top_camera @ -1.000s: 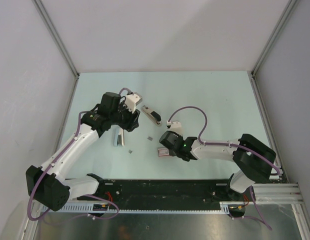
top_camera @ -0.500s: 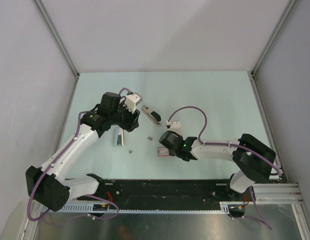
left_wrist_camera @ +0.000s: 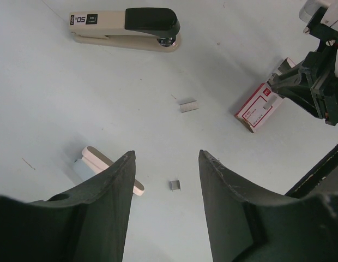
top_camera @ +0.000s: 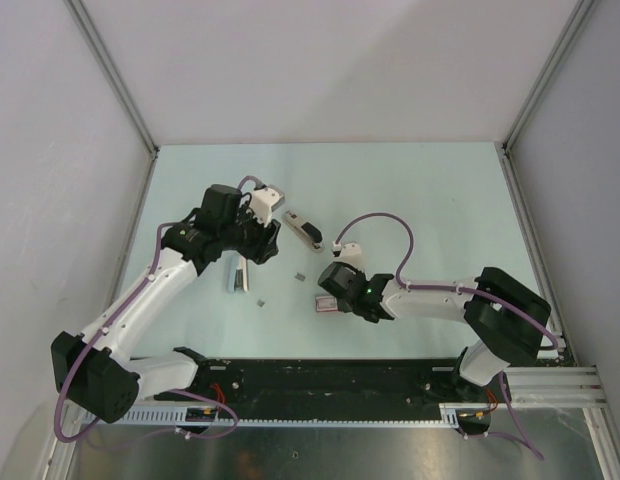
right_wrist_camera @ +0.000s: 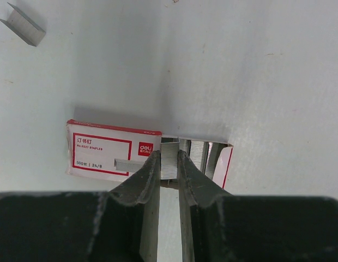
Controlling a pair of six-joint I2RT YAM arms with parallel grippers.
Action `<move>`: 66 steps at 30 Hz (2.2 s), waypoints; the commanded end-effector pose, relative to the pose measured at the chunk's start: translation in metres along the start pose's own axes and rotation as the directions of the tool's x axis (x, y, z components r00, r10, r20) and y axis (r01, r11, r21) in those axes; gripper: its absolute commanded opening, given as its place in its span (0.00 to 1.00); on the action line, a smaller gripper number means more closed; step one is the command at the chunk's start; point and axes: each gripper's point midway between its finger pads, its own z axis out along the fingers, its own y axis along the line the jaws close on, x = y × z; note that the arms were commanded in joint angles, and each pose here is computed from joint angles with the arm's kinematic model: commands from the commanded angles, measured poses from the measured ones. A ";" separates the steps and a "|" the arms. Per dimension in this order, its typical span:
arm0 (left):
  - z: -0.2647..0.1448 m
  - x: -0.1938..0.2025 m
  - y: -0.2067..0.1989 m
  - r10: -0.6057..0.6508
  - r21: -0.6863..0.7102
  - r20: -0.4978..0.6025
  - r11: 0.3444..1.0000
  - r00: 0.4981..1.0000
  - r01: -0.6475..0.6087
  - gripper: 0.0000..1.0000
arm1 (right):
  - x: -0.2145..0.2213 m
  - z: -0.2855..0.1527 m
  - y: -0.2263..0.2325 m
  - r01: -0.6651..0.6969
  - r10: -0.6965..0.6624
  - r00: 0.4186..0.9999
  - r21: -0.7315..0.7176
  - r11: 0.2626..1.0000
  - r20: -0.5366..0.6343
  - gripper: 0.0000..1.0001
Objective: Unload the staples from the stapler
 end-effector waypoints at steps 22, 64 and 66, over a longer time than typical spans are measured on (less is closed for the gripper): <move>-0.008 -0.011 -0.009 0.062 0.034 0.038 0.997 0.997 -0.063 0.56 | -0.029 -0.023 0.005 -0.032 0.037 0.995 -0.062 0.998 0.089 0.28; -0.007 -0.010 -0.010 0.066 0.033 0.029 0.997 0.997 -0.067 0.56 | -0.034 0.011 -0.004 0.012 -0.010 0.998 -0.022 1.000 0.060 0.07; -0.007 -0.010 -0.010 0.067 0.034 0.029 0.997 0.997 -0.068 0.56 | -0.034 0.008 -0.004 0.013 -0.012 0.998 -0.018 1.000 0.062 0.07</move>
